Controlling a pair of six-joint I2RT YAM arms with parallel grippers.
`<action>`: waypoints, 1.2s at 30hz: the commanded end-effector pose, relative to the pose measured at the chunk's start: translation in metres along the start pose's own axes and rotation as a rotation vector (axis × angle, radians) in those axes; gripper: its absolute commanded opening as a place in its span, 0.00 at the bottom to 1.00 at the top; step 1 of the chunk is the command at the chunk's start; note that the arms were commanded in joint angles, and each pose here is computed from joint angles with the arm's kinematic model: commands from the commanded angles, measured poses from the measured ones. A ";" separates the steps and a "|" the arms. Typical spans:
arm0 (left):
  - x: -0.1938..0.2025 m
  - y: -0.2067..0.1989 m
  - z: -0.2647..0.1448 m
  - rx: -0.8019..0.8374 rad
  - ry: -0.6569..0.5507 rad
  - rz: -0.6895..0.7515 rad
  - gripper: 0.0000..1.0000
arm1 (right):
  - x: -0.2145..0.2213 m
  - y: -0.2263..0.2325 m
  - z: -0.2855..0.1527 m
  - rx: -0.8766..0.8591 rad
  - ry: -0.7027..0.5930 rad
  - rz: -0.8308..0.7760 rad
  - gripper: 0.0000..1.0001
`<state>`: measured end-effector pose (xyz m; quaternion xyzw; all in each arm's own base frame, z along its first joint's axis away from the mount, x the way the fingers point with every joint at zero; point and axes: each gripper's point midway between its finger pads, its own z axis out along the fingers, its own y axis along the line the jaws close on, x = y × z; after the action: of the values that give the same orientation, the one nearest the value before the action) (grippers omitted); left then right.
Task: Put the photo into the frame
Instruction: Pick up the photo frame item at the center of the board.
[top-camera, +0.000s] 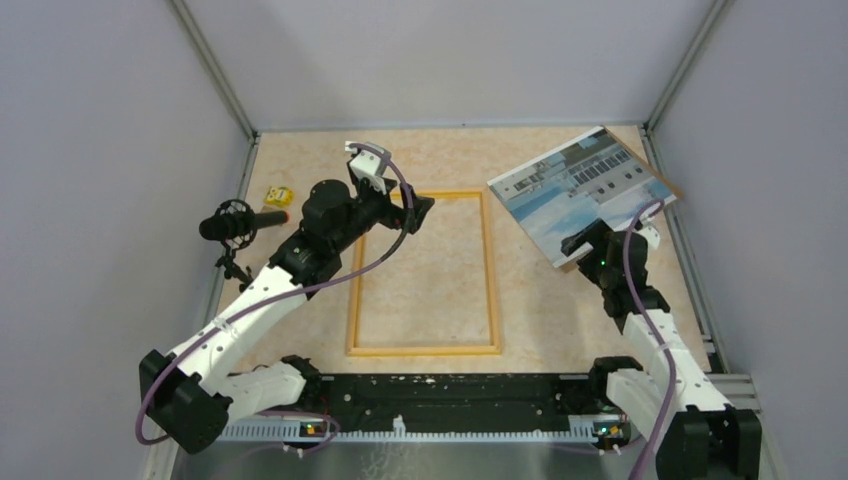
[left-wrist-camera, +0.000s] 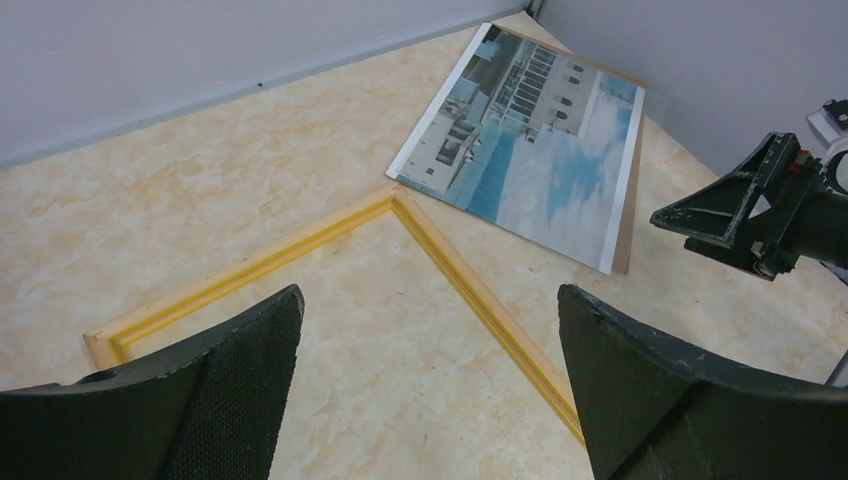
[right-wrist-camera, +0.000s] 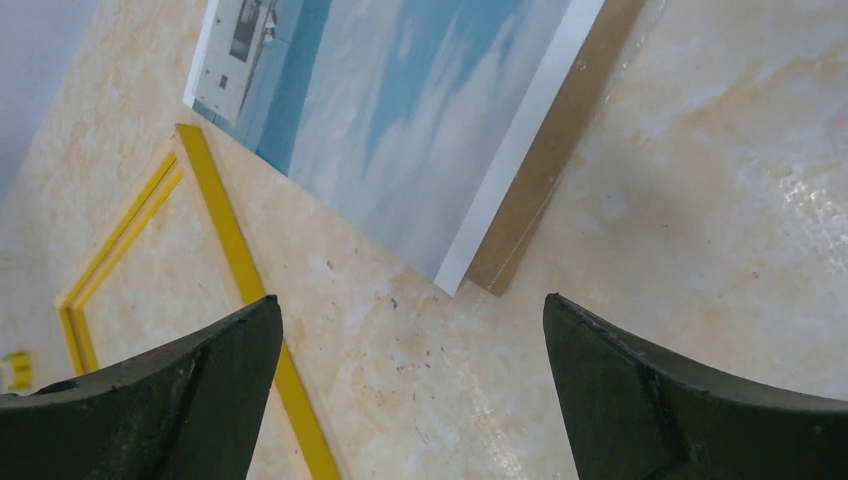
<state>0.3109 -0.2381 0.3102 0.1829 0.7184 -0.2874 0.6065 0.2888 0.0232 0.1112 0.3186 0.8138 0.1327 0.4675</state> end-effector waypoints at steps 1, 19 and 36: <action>-0.023 -0.007 0.000 0.021 -0.054 -0.012 0.99 | 0.000 0.018 -0.002 -0.141 0.047 0.173 0.99; -0.014 -0.011 0.006 0.050 -0.024 -0.038 0.99 | 0.050 0.003 0.027 -0.253 0.238 0.483 0.84; -0.008 -0.013 0.010 0.063 -0.002 -0.055 0.99 | 0.035 0.008 0.032 -0.320 0.144 0.525 0.81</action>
<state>0.3106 -0.2499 0.2950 0.1821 0.7335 -0.3117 0.5760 0.2942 0.0537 0.0532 0.4462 0.7261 0.3798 0.3597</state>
